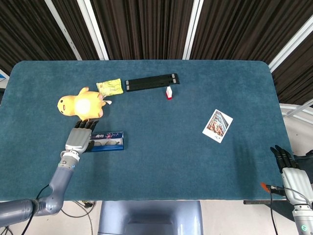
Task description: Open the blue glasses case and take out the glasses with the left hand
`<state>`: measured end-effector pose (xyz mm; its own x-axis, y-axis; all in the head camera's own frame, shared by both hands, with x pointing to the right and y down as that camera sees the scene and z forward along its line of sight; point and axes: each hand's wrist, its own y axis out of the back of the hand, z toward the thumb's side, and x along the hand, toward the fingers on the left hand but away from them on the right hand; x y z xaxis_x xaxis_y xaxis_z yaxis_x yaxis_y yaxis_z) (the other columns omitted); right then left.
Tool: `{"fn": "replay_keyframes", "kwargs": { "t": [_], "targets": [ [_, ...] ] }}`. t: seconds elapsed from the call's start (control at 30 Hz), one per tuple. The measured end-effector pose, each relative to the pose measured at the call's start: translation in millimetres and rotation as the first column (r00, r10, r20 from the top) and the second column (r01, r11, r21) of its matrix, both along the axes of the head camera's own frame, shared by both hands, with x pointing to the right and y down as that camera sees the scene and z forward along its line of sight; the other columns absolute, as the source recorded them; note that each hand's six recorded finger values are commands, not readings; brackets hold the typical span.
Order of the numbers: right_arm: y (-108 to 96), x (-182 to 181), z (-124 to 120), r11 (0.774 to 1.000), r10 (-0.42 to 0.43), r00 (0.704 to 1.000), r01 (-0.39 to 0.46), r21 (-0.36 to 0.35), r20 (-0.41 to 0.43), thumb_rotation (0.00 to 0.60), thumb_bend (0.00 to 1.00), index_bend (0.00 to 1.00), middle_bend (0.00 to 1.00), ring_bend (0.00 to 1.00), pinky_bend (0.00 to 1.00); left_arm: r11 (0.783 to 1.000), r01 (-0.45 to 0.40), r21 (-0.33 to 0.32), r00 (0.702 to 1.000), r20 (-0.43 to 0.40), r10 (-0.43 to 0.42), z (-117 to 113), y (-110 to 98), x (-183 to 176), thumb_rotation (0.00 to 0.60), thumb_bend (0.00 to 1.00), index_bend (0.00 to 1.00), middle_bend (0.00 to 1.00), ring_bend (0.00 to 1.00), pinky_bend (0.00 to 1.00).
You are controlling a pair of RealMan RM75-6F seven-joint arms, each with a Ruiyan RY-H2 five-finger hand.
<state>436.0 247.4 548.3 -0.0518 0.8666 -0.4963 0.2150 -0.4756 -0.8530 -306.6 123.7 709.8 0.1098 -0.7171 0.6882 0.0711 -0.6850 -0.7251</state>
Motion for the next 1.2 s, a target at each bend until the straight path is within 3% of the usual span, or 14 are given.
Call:
{"fn": "replay_keyframes", "kwargs": {
  "t": [0.13, 0.27, 0.47, 0.57, 0.73, 0.83, 1.0, 1.2],
  "targets": [
    [0, 0, 0, 1.0, 0.001, 1.0, -0.001, 0.0, -0.001, 0.6, 0.13, 0.0, 0.0, 0.0, 0.2, 0.999, 0.008, 0.045, 1.0, -0.022, -0.007, -5, -8, 4, 0.6, 0.32, 0.0, 0.04, 0.0, 0.06],
    [0, 0, 0, 1.0, 0.001, 1.0, -0.001, 0.0, 0.002, 0.6, 0.13, 0.0, 0.0, 0.0, 0.2, 0.997, 0.03, 0.073, 0.997, -0.068, -0.025, -13, -9, 6, 0.6, 0.3, 0.0, 0.05, 0.0, 0.07],
    [0, 0, -2, 1.0, -0.002, 1.0, 0.002, 0.006, 0.002, 0.6, 0.13, 0.0, 0.0, 0.0, 0.2, 0.998, 0.019, 0.066, 0.995, -0.103, -0.012, -31, 2, 4, 0.6, 0.3, 0.0, 0.15, 0.05, 0.24],
    [0, -1, -2, 1.0, -0.005, 1.0, 0.005, 0.01, 0.002, 0.6, 0.13, 0.0, 0.0, 0.0, 0.2, 0.998, -0.003, 0.058, 0.995, -0.099, 0.009, -44, 12, 0, 0.6, 0.3, 0.0, 0.27, 0.16, 0.35],
    [1, -1, -3, 1.0, -0.007, 1.0, 0.007, 0.013, 0.001, 0.6, 0.13, 0.0, 0.0, 0.0, 0.2, 0.995, -0.062, 0.076, 0.997, -0.049, 0.066, -63, 23, -11, 0.6, 0.31, 0.1, 0.69, 0.57, 0.69],
    [1, -1, -3, 1.0, -0.008, 1.0, 0.008, 0.013, -0.001, 0.6, 0.13, 0.0, 0.0, 0.0, 0.2, 0.996, -0.068, 0.062, 0.997, -0.035, 0.071, -64, 27, -15, 0.6, 0.31, 0.1, 0.81, 0.68, 0.79],
    [1, -1, -3, 1.0, -0.006, 1.0, 0.006, 0.012, -0.002, 0.6, 0.13, 0.0, 0.0, 0.0, 0.2, 0.998, -0.063, -0.014, 0.998, -0.029, 0.062, -53, 35, -18, 0.6, 0.31, 0.16, 0.9, 0.77, 0.87],
    [1, -1, -3, 1.0, -0.004, 1.0, 0.004, 0.01, -0.003, 0.6, 0.13, 0.0, 0.0, 0.0, 0.2, 0.992, -0.08, -0.099, 0.997, 0.009, 0.081, -39, 46, -16, 0.6, 0.31, 0.19, 0.93, 0.79, 0.89]
  ]
}}
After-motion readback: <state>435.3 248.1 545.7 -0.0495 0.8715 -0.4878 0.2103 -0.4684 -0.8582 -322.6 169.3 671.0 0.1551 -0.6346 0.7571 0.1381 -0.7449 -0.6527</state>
